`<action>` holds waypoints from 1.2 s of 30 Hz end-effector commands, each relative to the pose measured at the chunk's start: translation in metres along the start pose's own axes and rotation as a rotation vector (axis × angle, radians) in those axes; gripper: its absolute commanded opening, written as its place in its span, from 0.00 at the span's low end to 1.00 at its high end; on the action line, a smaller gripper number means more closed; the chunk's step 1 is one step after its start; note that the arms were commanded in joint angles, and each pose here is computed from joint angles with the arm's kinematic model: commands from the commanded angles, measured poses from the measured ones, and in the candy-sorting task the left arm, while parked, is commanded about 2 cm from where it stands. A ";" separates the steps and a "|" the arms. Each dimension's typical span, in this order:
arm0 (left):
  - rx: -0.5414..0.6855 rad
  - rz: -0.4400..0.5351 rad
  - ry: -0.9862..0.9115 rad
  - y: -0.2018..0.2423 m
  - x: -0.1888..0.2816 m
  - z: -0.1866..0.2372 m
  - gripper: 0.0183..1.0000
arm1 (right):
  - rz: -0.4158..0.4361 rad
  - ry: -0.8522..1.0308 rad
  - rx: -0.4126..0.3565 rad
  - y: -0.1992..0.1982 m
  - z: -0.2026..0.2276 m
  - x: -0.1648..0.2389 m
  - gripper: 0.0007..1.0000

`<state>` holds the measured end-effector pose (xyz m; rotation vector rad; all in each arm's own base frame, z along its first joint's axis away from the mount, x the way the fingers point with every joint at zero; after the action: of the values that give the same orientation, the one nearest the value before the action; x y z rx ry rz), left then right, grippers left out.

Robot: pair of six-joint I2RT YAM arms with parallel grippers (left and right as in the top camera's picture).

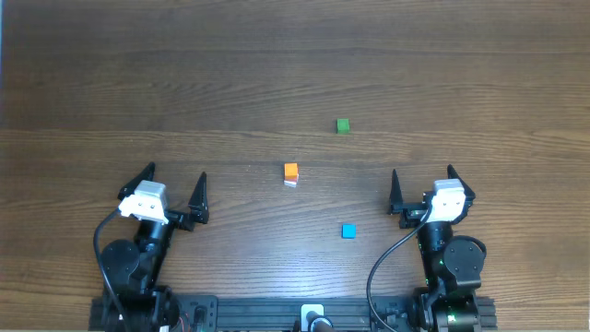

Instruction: Stack Cubes

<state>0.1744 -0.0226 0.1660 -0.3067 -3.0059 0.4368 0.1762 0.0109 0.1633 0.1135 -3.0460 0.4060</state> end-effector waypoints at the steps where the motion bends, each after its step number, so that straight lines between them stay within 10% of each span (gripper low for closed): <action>1: -0.015 0.013 -0.002 -0.001 0.000 0.001 1.00 | -0.004 -0.003 0.000 0.000 0.001 0.000 0.99; 21: -0.015 0.013 -0.002 -0.001 0.000 0.001 1.00 | 0.017 -0.047 -0.073 -0.003 -0.007 0.000 0.99; 36: -0.015 0.013 -0.002 -0.001 0.000 0.001 1.00 | -0.082 -0.046 -0.100 -0.030 -0.145 0.013 0.99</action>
<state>0.1744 -0.0227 0.1662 -0.3076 -3.0069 0.4368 0.1663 0.0131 0.2748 0.1441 -3.1216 0.2578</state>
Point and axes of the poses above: each gripper's point midway between its finger pads, its own x axis back along the fingers, its own y axis along the line the jaws close on, z = x × y, the point moved 7 cm from there along x, back along the fingers, and after that the axes turned 12 degrees about x, right-handed, at the moved point
